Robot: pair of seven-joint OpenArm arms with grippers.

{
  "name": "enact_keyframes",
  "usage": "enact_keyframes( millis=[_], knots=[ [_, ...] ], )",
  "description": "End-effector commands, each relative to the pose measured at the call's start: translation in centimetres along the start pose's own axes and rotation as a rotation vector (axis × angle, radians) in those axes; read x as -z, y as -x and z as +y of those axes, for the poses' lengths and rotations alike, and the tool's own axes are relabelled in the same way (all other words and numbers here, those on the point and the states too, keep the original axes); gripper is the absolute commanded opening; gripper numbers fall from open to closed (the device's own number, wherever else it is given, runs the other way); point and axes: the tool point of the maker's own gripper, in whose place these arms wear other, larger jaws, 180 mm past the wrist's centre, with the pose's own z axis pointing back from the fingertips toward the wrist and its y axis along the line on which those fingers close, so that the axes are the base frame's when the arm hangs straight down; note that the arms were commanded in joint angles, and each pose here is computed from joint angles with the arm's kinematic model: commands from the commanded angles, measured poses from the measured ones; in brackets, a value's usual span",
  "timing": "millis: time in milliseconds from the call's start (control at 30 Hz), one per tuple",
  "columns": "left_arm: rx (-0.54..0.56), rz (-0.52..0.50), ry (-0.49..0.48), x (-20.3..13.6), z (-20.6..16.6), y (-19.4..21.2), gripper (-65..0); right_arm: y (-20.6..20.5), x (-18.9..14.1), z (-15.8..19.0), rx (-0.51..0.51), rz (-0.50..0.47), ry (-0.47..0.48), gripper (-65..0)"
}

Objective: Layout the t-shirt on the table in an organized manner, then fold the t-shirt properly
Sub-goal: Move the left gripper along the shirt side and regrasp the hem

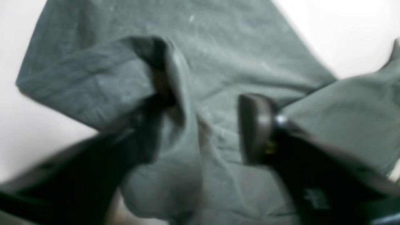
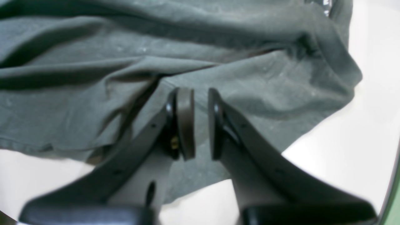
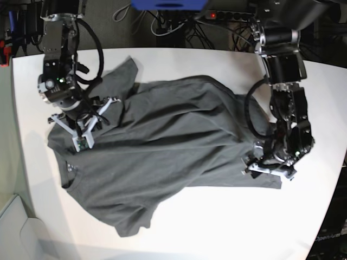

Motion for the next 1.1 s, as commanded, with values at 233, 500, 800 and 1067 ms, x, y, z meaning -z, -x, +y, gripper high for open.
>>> enact_keyframes(
  millis=[233, 500, 800, 1067],
  knots=[
    [0.065, -0.031, -0.019, -2.5, 2.4, 2.8, -3.5, -1.4, -0.4, 0.6, -0.084, -0.048, -0.043, -58.1],
    [0.106, -0.110, -0.021, -6.1, 3.7, 4.2, -3.5, -1.5, -0.2, 2.0, -0.092, -0.053, -0.082, -58.1],
    [0.040, -0.090, -0.107, -5.9, 8.1, 4.8, -3.6, -1.4, -0.2, 2.0, -0.091, -0.054, -0.085, -58.1],
    [0.032, -0.113, -0.157, -4.1, 10.3, 4.7, -3.6, -1.4, -0.2, 1.9, -0.092, -0.053, -0.082, -58.1]
  ],
)
